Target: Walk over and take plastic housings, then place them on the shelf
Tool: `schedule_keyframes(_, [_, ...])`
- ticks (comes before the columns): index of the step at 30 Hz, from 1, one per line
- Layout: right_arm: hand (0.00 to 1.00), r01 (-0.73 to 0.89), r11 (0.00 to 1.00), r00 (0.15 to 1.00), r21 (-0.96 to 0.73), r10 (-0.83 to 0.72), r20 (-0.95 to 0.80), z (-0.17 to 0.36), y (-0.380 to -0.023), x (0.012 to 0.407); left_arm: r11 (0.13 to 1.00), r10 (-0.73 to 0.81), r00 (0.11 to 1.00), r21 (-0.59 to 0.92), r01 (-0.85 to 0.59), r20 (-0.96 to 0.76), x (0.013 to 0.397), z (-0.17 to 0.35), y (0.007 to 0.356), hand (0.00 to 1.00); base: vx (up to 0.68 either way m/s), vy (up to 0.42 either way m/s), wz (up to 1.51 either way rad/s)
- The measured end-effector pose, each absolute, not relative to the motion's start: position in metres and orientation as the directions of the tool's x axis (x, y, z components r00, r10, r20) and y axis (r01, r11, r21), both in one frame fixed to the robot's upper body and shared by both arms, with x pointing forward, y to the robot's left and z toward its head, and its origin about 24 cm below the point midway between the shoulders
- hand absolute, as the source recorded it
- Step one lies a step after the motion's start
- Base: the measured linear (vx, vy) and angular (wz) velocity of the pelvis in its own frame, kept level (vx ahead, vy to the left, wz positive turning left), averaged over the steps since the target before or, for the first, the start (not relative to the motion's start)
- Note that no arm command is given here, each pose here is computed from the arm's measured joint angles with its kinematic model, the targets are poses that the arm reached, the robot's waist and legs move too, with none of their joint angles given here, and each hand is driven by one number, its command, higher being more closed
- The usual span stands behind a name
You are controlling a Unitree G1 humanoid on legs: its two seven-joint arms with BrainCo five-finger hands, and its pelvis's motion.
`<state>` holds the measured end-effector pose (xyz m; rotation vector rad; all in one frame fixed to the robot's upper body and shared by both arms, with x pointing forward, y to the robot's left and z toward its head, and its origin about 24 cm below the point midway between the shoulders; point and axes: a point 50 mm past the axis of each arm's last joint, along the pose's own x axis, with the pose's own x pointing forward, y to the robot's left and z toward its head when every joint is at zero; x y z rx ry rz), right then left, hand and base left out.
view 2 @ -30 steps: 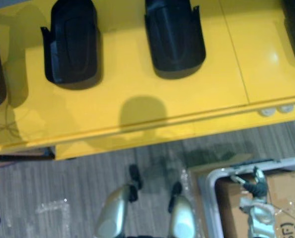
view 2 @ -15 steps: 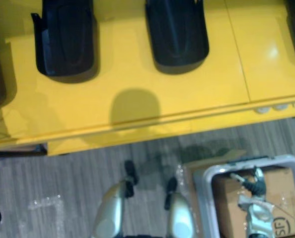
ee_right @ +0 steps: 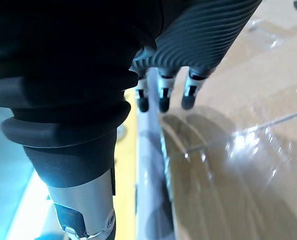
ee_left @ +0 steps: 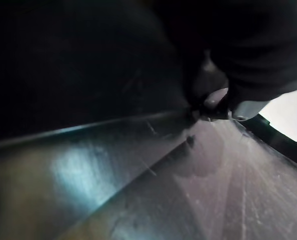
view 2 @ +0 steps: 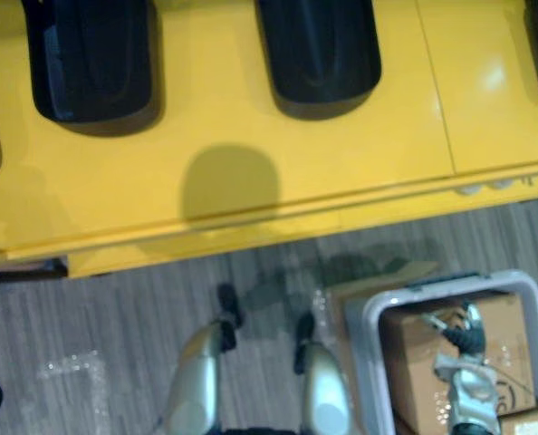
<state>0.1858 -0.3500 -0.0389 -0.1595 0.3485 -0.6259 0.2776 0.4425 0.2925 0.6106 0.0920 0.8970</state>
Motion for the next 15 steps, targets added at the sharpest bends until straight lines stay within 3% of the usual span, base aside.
schedule_keyframes(3, [0.00, 0.708, 0.624, 0.624, -0.330, -0.772, -0.123, -0.020, -0.367, 0.183, 0.460, 0.761, 0.624, 0.531, -0.712, 0.177, 0.277, 0.292, 0.443, 0.00, 0.00, 0.000, 0.00])
schedule_keyframes(5, [0.00, 0.838, 0.454, 0.498, -0.302, -0.863, 0.085, 0.019, -0.388, 0.185, 0.449, 0.781, 0.597, 0.499, -0.741, 0.184, 0.270, 0.290, 0.448, 0.00, 0.00, 0.009, -0.02])
schedule_keyframes(9, [0.00, 0.947, 0.234, 0.303, -0.220, -0.876, 0.376, 0.084, -0.421, 0.173, 0.393, 0.820, 0.533, 0.474, -0.788, 0.208, 0.257, 0.282, 0.457, 0.00, -0.01, 0.016, -0.06])
schedule_keyframes(12, [0.00, 0.974, 0.170, 0.224, -0.153, -0.839, 0.496, 0.114, -0.433, 0.165, 0.362, 0.838, 0.497, 0.453, -0.815, 0.224, 0.252, 0.280, 0.461, 0.00, 0.00, 0.006, -0.05])
schedule_keyframes(15, [0.00, 0.974, 0.180, 0.227, -0.139, -0.826, 0.516, 0.117, -0.433, 0.165, 0.347, 0.838, 0.486, 0.445, -0.825, 0.248, 0.251, 0.282, 0.461, 0.00, 0.01, 0.001, -0.01])
